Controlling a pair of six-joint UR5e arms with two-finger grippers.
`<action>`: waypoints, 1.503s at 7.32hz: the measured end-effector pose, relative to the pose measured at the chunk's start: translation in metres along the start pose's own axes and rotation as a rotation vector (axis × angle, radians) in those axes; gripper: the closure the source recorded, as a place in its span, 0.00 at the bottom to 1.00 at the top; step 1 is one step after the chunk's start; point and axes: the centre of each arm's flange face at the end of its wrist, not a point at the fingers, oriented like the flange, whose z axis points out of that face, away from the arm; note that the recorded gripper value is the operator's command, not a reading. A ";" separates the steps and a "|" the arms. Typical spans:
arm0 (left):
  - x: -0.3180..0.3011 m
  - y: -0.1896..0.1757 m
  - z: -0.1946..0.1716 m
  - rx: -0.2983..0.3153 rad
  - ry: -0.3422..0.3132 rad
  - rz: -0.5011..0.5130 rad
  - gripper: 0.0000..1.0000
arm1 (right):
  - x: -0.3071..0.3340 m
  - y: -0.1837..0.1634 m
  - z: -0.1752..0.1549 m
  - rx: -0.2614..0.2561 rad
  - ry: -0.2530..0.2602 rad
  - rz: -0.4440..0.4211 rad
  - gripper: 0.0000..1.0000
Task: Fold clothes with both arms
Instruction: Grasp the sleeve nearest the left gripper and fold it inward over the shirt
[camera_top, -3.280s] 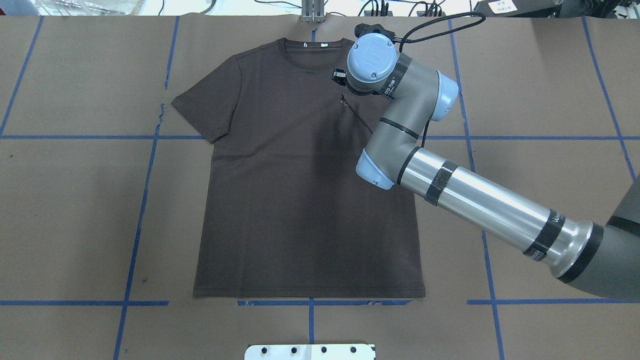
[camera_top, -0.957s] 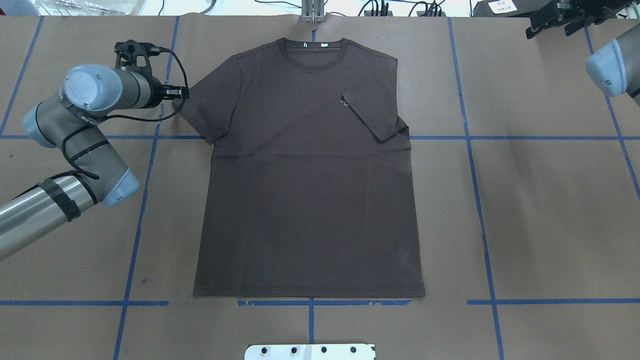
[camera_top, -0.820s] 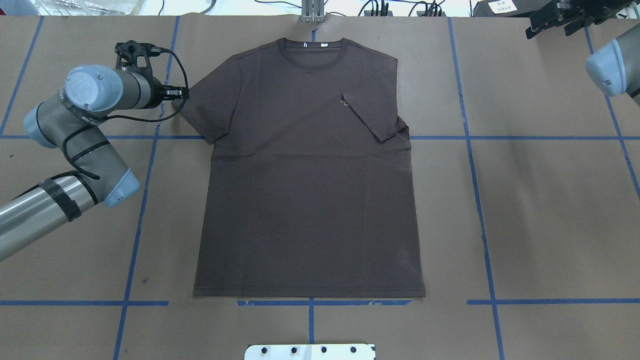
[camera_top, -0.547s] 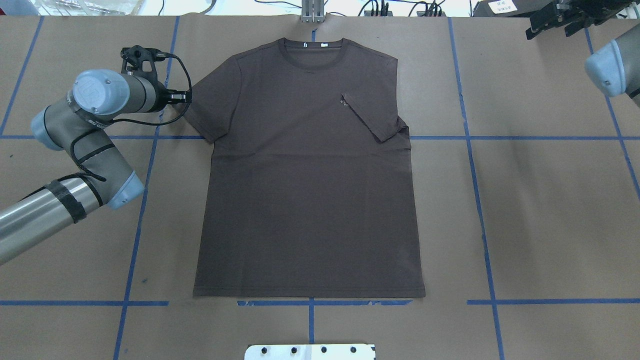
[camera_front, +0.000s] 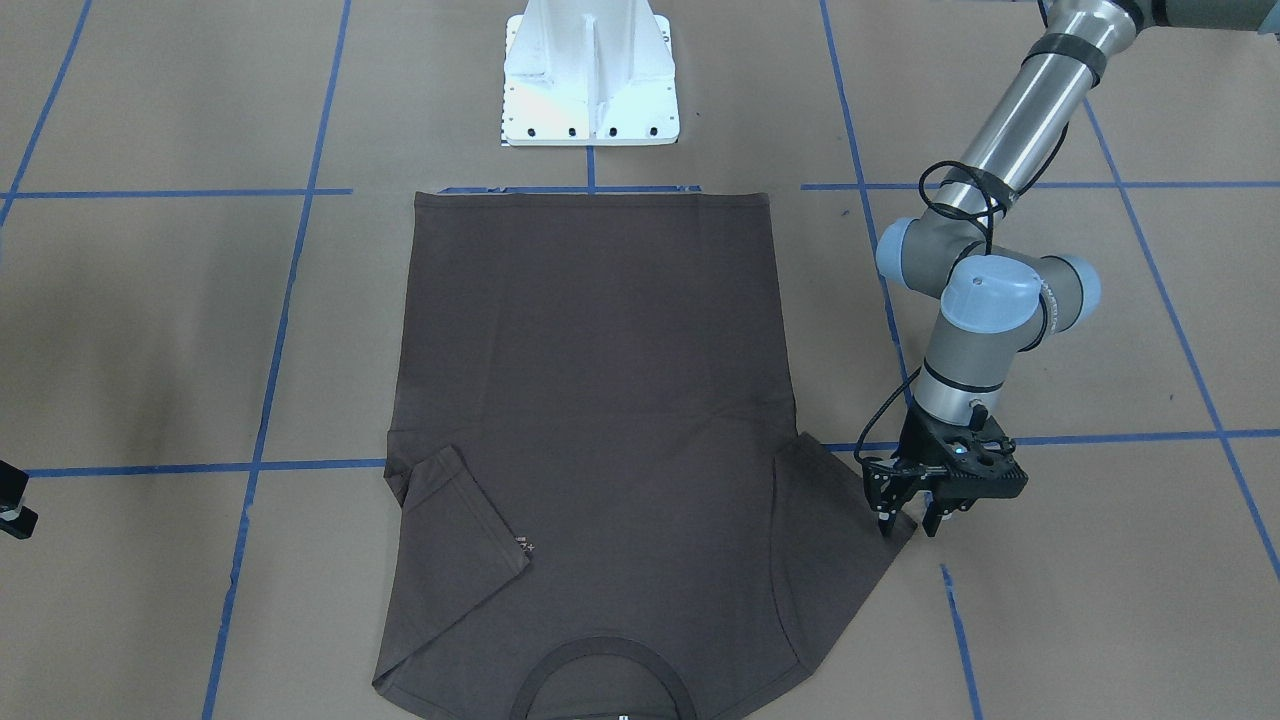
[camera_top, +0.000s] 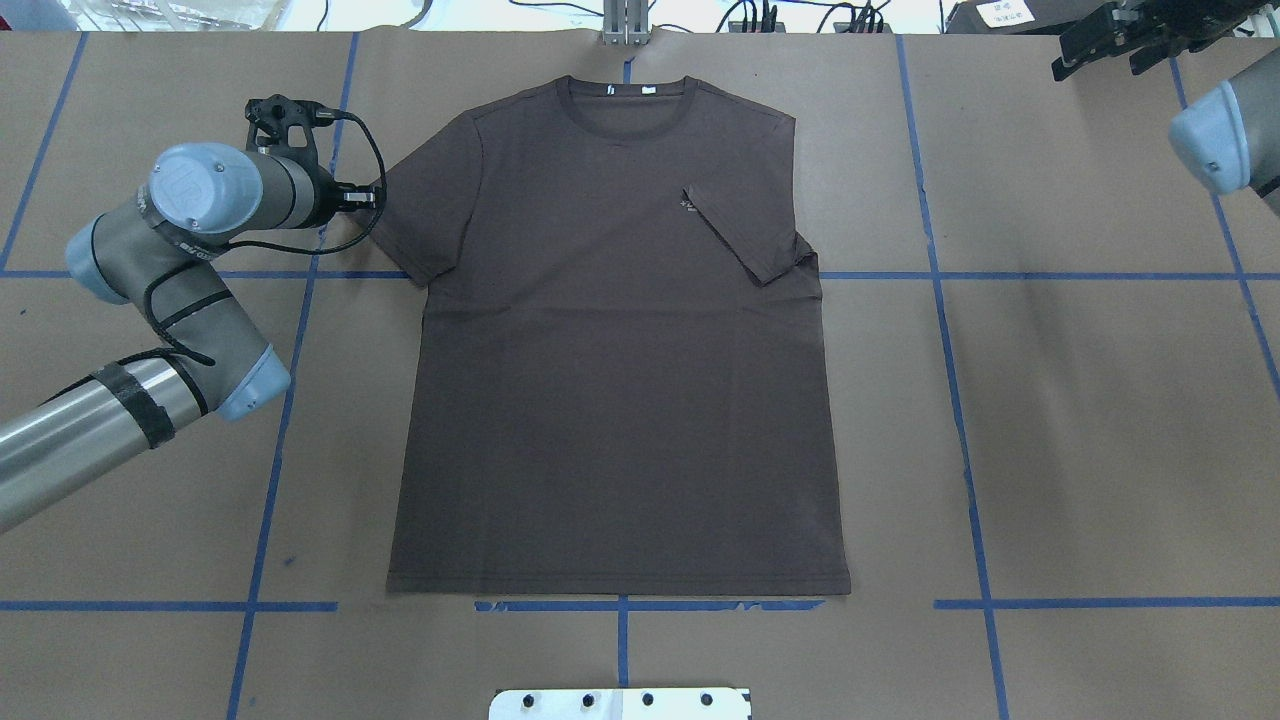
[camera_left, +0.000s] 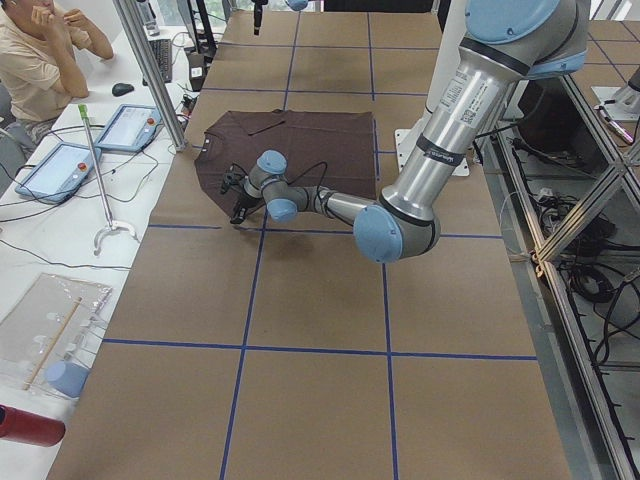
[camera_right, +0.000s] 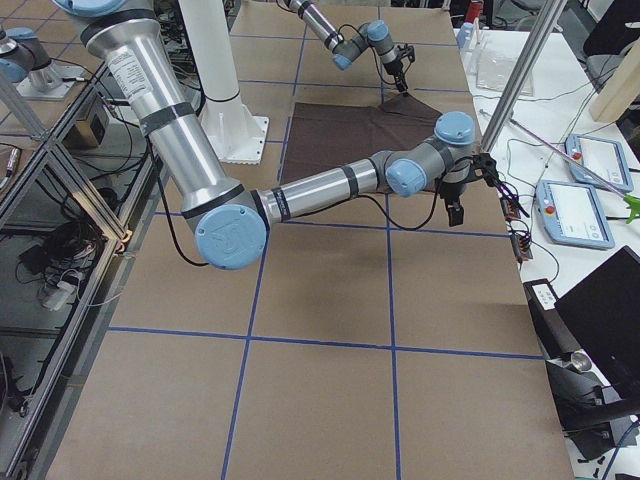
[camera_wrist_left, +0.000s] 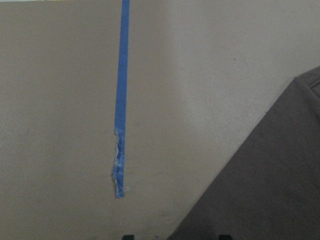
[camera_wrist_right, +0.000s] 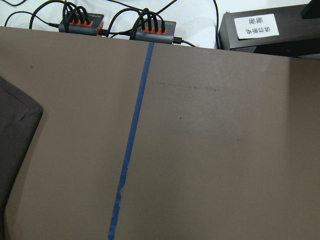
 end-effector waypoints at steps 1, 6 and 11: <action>0.000 0.000 0.000 0.000 0.000 0.000 0.43 | 0.000 0.000 0.001 -0.001 0.000 0.000 0.00; 0.004 0.004 0.001 -0.005 0.004 0.006 1.00 | -0.001 0.000 0.002 -0.004 0.001 0.001 0.00; 0.069 -0.030 -0.024 -0.007 0.026 0.003 1.00 | -0.002 0.000 0.001 -0.002 0.001 0.000 0.00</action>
